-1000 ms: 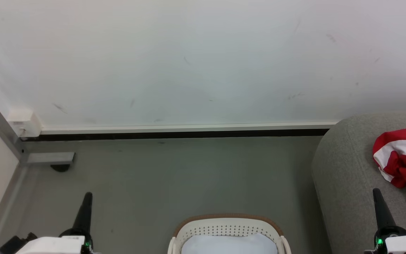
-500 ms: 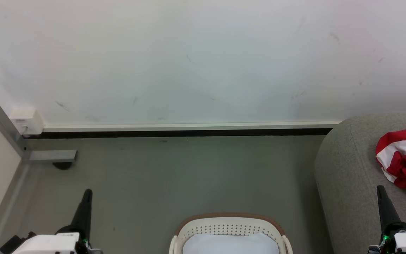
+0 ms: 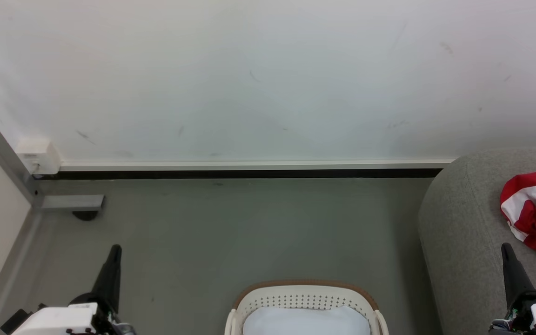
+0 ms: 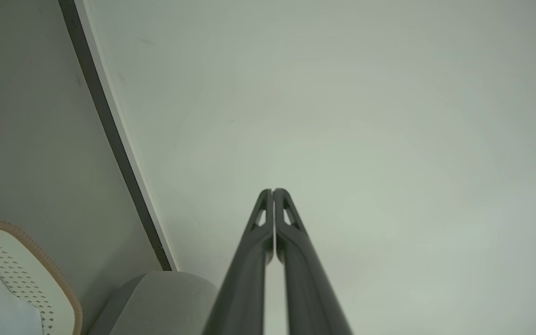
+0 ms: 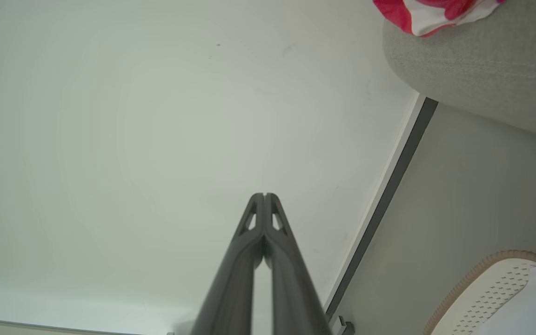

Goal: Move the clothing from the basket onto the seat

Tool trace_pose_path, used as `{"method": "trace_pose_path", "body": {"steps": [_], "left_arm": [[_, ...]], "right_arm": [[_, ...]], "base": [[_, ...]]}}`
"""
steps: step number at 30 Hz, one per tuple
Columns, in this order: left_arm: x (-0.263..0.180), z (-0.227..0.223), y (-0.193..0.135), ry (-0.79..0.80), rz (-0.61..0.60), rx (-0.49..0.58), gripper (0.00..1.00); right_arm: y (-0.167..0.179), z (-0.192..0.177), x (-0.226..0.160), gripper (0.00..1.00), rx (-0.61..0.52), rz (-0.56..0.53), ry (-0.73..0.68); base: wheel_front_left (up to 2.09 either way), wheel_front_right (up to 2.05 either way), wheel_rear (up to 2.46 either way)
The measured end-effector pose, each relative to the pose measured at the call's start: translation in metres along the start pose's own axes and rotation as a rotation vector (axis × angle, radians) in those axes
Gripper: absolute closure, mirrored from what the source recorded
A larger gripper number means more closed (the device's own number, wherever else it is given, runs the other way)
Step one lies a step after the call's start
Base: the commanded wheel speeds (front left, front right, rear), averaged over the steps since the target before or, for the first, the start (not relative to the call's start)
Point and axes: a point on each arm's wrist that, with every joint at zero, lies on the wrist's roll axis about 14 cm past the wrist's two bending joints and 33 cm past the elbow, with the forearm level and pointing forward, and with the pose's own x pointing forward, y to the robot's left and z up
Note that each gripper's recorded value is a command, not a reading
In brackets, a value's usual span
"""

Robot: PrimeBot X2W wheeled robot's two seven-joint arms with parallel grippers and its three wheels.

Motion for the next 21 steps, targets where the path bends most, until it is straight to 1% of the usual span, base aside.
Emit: {"method": "trace_pose_path", "body": {"steps": [8, 21], "left_arm": [[0.0005, 0.0016, -0.0020, 0.001, -0.008, -0.043, 1.00], [0.0007, 0.0016, -0.0023, 0.001, -0.009, -0.043, 1.00]], "right_arm": [[0.0018, -0.0002, 0.0032, 1.00, 0.051, 0.001, 0.004], [0.0021, -0.0009, 0.0032, 1.00, 0.049, 0.001, 0.007]], "base": [[0.00, 0.00, 0.00], [0.00, 0.00, 0.00]]}}
